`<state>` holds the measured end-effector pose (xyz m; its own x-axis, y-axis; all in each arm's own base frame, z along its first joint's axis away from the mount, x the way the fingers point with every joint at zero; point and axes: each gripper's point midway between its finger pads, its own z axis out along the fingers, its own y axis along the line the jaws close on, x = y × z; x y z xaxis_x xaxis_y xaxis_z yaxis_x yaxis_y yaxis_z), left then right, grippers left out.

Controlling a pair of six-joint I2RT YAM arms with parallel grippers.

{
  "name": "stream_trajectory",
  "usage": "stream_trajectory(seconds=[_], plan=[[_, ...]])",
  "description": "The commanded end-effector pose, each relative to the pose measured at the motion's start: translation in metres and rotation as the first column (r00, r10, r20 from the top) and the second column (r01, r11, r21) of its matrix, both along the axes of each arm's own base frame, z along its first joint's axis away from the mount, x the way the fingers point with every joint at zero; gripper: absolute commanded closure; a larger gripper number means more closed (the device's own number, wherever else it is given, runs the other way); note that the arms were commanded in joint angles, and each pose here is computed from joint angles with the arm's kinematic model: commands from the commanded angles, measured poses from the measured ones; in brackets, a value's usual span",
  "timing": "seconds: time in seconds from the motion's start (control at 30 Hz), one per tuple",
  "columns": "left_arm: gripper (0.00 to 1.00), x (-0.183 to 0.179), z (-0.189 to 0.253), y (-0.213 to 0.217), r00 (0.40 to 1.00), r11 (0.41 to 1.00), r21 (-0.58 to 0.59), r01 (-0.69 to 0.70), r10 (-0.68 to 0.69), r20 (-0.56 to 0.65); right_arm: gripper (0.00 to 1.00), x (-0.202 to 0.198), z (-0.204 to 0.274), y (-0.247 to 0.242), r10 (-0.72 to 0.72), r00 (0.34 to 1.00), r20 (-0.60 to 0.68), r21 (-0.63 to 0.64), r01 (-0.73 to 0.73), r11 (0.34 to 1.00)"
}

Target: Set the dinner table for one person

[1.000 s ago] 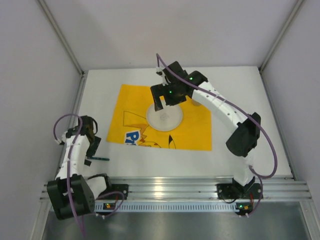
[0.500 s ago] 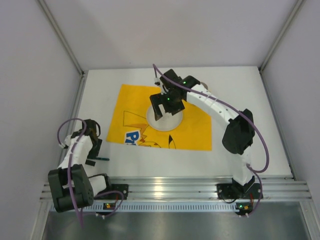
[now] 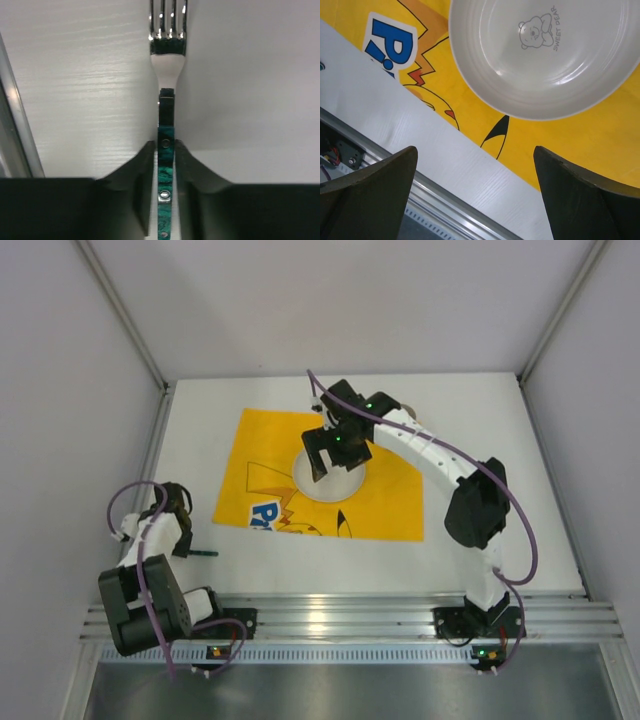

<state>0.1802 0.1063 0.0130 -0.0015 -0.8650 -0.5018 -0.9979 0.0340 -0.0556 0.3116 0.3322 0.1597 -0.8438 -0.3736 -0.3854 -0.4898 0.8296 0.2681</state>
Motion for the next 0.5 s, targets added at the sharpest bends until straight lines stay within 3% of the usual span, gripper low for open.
stream_trajectory(seconds=[0.0, 0.03, 0.07, 0.17, 0.27, 0.37, 0.47], plan=[[0.83, -0.007, -0.023, -0.004, 0.999, 0.999, -0.038, 0.023, -0.024, -0.032, 0.0, 0.006, 0.013, -0.006, -0.015, 0.999, 0.037, 0.015, 0.014, 1.0], [0.96, 0.001, -0.017, -0.001, 0.999, 0.999, -0.031, 0.038, -0.038, -0.018, 0.0, 0.008, 0.014, -0.006, -0.017, 0.999, 0.04, 0.015, 0.017, 1.0], [1.0, 0.008, -0.013, -0.001, 0.998, 0.997, -0.037, 0.06, -0.061, -0.008, 0.0, 0.009, 0.013, -0.006, -0.02, 0.999, 0.036, 0.013, 0.019, 1.0], [1.0, 0.049, 0.019, 0.0, 0.957, 0.956, -0.044, 0.29, -0.289, 0.031, 0.0, 0.015, 0.018, -0.008, -0.028, 0.998, 0.05, 0.016, 0.027, 1.0], [1.0, 0.083, 0.055, 0.008, 0.92, 0.925, 0.016, 0.378, -0.378, 0.1, 0.0, 0.023, 0.026, -0.013, -0.049, 0.996, 0.075, 0.022, 0.047, 0.999], [1.0, 0.121, 0.089, 0.003, 0.834, 0.853, 0.085, 0.515, -0.522, 0.178, 0.0, 0.029, 0.032, -0.023, -0.082, 0.992, 0.094, 0.021, 0.081, 0.997], [1.0, 0.163, 0.115, -0.017, 0.718, 0.742, 0.133, 0.657, -0.669, 0.191, 0.0, 0.033, 0.039, -0.039, -0.134, 0.984, 0.118, 0.027, 0.132, 0.991]])
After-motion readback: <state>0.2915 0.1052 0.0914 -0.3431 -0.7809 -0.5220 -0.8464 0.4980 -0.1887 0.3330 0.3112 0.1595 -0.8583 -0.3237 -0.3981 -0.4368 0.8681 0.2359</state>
